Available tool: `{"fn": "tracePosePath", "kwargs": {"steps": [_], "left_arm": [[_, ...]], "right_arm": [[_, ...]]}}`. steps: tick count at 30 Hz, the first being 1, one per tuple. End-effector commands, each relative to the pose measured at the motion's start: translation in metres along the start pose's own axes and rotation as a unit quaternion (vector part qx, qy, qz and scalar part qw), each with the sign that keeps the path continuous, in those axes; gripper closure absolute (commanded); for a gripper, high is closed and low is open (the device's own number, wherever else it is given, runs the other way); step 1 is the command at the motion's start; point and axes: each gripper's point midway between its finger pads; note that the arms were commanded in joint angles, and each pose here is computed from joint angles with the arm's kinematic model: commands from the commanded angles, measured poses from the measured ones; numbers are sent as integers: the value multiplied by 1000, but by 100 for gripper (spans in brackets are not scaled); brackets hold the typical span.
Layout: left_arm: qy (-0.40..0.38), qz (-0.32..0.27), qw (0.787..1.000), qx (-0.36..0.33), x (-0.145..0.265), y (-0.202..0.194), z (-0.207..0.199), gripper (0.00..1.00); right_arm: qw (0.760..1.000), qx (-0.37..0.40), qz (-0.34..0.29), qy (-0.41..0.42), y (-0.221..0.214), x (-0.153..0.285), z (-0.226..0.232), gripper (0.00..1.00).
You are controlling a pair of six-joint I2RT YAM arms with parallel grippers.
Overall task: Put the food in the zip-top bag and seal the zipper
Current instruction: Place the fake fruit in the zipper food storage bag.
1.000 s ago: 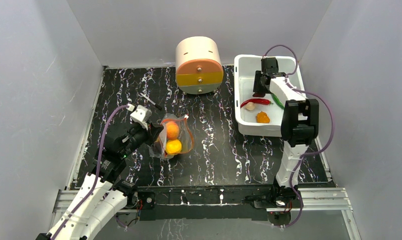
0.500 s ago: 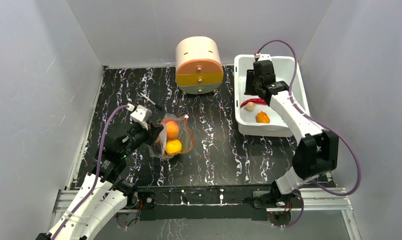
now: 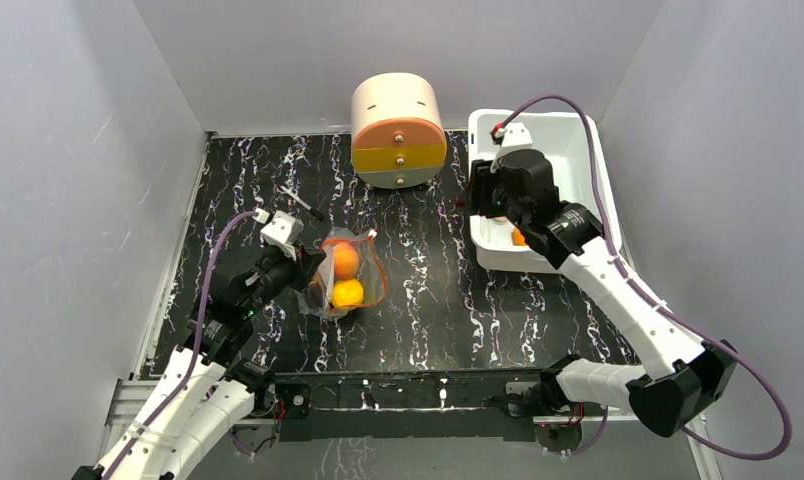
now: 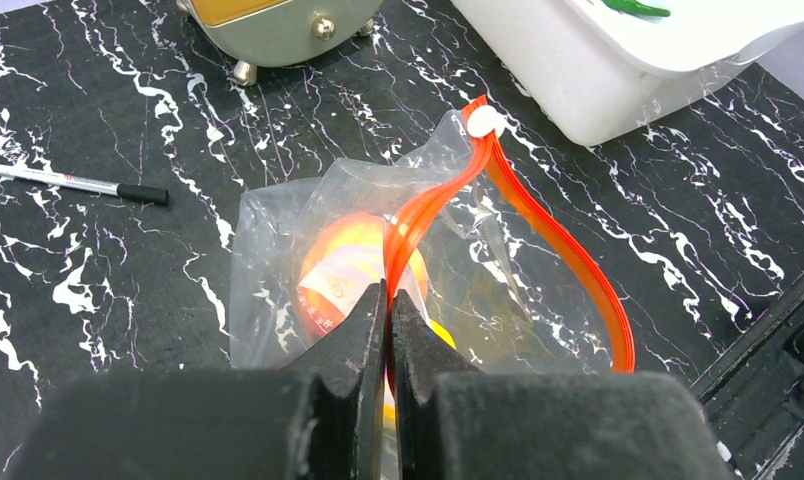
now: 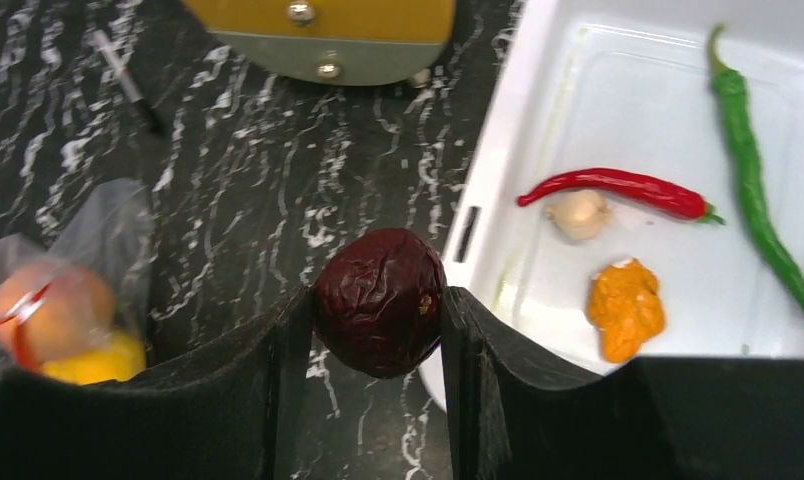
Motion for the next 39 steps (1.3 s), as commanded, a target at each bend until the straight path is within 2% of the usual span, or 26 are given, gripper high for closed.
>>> {"fn": "tracePosePath", "kwargs": {"steps": [1, 6, 9, 16, 21, 30, 39], "left_arm": [[3, -12, 1000, -12, -1, 6, 2, 100], [2, -4, 1000, -11, -2, 4, 2, 100], [2, -5, 1000, -13, -1, 4, 2, 100], [-2, 0, 1000, -12, -2, 3, 0, 100], [0, -5, 1000, -12, 0, 5, 1, 100], [-34, -27, 999, -17, 5, 15, -12, 100], [-11, -33, 999, -11, 9, 20, -5, 100]], "right_arm": [[997, -13, 8, 81, -12, 19, 47, 67], [984, -15, 24, 177, -30, 41, 106, 67], [968, -12, 42, 247, -45, 60, 147, 67], [934, -30, 61, 351, -78, 96, 217, 67], [939, -1, 79, 333, -108, 83, 233, 66], [943, 28, 87, 319, -134, 55, 246, 64], [947, 36, 77, 309, -150, 27, 258, 63]]}}
Point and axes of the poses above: each gripper's point midway between its finger pads, its own x axis back along the fingers, its own z axis along the line the jaws close on, y = z × x, and after that the axes turned 9 degrees about -x, right-handed
